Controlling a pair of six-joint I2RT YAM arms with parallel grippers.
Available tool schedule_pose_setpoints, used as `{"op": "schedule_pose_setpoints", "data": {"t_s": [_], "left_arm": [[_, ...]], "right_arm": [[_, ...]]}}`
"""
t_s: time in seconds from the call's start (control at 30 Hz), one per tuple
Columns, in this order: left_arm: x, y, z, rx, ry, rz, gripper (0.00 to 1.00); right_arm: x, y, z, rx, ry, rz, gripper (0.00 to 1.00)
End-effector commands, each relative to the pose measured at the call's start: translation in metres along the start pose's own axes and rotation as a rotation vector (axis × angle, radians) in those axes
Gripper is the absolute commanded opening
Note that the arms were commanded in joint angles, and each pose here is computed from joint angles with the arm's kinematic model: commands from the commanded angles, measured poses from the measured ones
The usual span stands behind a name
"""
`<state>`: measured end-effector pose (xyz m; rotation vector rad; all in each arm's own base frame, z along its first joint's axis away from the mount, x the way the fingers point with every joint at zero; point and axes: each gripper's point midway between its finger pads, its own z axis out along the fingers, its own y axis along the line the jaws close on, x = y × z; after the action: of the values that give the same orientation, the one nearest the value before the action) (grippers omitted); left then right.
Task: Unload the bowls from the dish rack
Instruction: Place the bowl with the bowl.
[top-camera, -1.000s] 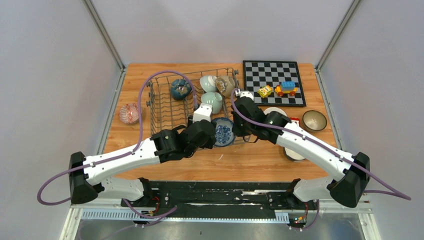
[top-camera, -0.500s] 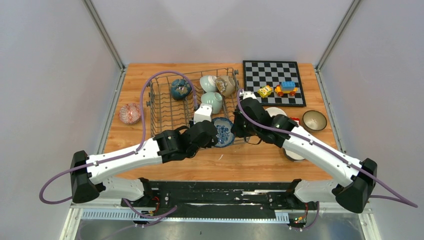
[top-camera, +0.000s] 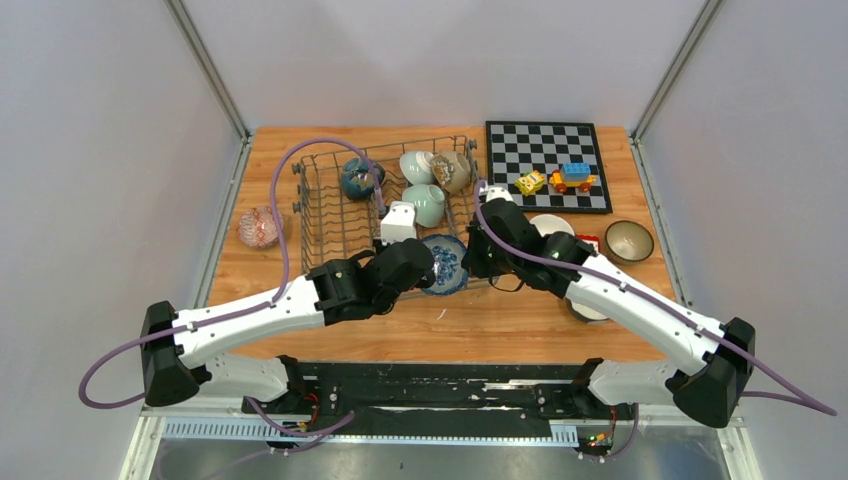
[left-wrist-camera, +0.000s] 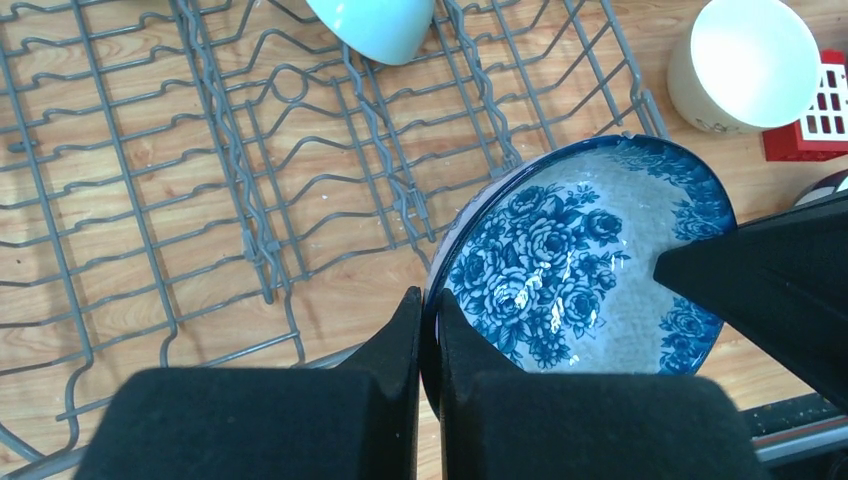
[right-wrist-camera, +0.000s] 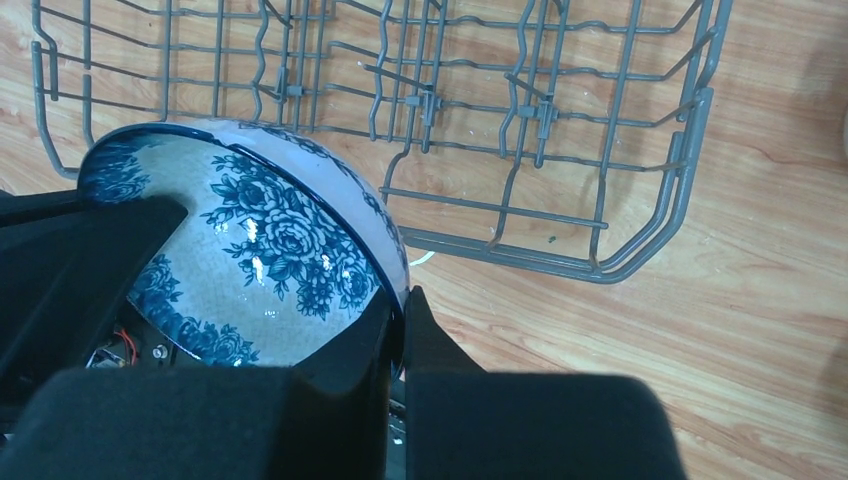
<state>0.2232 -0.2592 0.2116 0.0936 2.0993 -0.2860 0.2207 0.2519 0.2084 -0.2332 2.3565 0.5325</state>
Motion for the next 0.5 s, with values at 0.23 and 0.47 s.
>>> {"op": "schedule_pose_setpoints", "data": {"t_s": [0.23, 0.47], "left_arm": [[-0.024, 0.04, -0.007, -0.061, -0.041, -0.05, 0.0], [-0.08, 0.139, -0.017, -0.229, -0.149, -0.209, 0.0]], "right_arm": [[-0.027, 0.022, -0.034, -0.148, -0.107, -0.117, 0.92], [-0.023, 0.004, -0.073, -0.177, -0.195, -0.198, 0.97]]}}
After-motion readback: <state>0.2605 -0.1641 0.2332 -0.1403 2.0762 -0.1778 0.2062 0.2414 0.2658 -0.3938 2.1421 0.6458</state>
